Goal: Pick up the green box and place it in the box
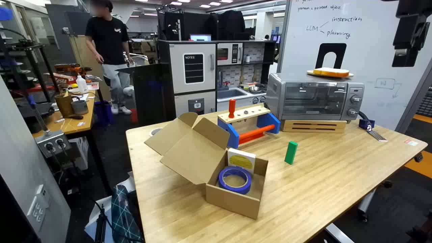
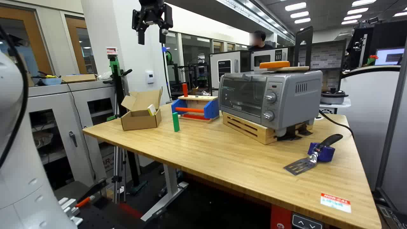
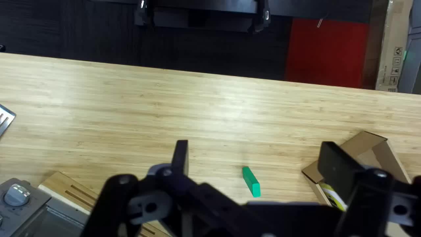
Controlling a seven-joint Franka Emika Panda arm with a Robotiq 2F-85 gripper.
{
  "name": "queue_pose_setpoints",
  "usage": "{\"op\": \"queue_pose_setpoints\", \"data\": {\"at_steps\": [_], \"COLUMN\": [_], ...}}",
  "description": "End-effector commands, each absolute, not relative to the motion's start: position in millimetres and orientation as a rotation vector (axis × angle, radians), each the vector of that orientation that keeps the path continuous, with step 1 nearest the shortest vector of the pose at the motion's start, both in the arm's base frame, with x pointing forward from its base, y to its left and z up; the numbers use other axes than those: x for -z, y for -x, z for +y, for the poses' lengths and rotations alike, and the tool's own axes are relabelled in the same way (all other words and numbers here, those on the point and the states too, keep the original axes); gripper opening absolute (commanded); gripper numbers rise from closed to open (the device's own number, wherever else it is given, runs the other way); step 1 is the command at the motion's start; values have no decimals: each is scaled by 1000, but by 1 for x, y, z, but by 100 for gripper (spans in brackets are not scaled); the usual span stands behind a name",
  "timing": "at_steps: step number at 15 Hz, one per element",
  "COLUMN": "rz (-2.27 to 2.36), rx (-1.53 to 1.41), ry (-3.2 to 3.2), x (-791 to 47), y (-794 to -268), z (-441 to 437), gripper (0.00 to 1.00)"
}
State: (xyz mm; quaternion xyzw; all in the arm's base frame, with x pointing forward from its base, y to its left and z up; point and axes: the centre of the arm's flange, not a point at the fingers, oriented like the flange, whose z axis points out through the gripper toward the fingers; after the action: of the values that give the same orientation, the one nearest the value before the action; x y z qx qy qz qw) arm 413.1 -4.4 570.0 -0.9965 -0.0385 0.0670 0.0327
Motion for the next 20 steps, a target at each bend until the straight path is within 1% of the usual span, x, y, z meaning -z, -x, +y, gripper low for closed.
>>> {"op": "queue_pose_setpoints", "data": {"at_steps": [1, 14, 20], "rz": [-118, -132, -242], "rx": [-206, -219, -284], "ry": [3067, 3081, 3088], "x": [-570, -563, -545], "y": [-413, -418, -445], "z": [-4, -4, 27], "gripper": [100, 100, 100]}}
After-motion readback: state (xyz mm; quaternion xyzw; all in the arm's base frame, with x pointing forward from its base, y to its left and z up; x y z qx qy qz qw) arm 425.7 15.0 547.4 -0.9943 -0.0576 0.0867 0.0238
